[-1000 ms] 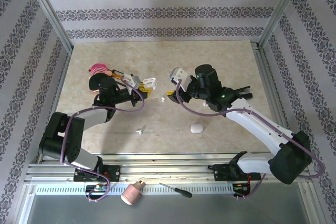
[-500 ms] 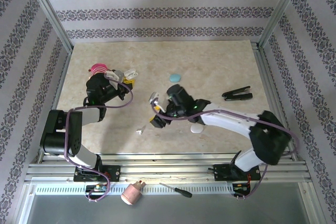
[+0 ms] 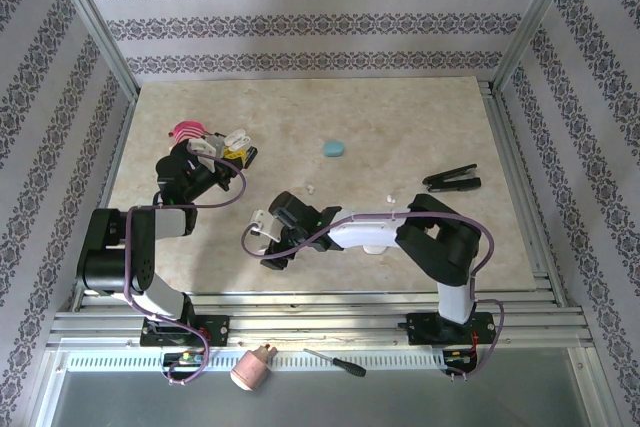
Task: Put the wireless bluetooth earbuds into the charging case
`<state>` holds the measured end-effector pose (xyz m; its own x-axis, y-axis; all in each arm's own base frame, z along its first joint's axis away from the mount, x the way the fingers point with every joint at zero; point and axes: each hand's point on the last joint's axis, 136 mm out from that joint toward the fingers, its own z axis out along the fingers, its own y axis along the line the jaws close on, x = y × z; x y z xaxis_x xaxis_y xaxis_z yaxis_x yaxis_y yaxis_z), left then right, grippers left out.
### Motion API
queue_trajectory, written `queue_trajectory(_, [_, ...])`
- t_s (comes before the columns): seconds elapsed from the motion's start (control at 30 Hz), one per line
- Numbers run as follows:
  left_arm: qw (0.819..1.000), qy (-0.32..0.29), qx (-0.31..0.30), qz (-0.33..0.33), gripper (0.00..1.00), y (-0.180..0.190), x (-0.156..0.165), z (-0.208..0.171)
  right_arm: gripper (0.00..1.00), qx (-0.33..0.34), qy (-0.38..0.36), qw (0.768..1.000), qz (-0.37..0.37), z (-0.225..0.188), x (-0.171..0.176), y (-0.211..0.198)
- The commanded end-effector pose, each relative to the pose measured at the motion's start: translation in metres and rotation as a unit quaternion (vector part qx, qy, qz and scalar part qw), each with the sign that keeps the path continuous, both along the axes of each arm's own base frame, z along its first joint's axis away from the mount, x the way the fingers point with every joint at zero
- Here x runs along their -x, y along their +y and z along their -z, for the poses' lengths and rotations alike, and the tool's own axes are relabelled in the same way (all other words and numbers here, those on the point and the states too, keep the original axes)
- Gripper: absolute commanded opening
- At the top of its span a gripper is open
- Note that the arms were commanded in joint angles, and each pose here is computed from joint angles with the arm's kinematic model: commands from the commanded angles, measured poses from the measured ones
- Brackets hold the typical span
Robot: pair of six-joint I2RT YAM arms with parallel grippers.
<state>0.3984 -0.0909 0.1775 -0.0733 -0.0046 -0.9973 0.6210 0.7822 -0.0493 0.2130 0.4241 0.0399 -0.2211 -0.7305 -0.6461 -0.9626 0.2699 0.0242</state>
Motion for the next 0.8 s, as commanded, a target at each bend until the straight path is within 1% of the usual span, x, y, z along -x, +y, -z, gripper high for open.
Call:
queue_trajectory(0.0, [1.0,-0.024,0.01,0.001,0.03,0.003,0.0,-0.009,0.83,0.006,-0.035,0.999,0.004,0.001,-0.013,0.01])
queue_trajectory(0.17, [1.0,-0.023,0.013,0.007,0.03,0.002,0.001,-0.009,0.82,0.026,-0.04,0.999,0.008,0.013,-0.017,0.008])
queue_trajectory(0.3, [1.0,-0.024,0.014,0.008,0.03,0.002,0.001,-0.01,0.82,0.047,-0.051,0.998,0.011,0.018,-0.019,-0.002])
queue_trajectory(0.77, [0.999,-0.025,0.018,0.013,0.03,0.001,0.001,-0.01,0.81,0.055,-0.059,0.996,0.035,0.002,-0.022,-0.036])
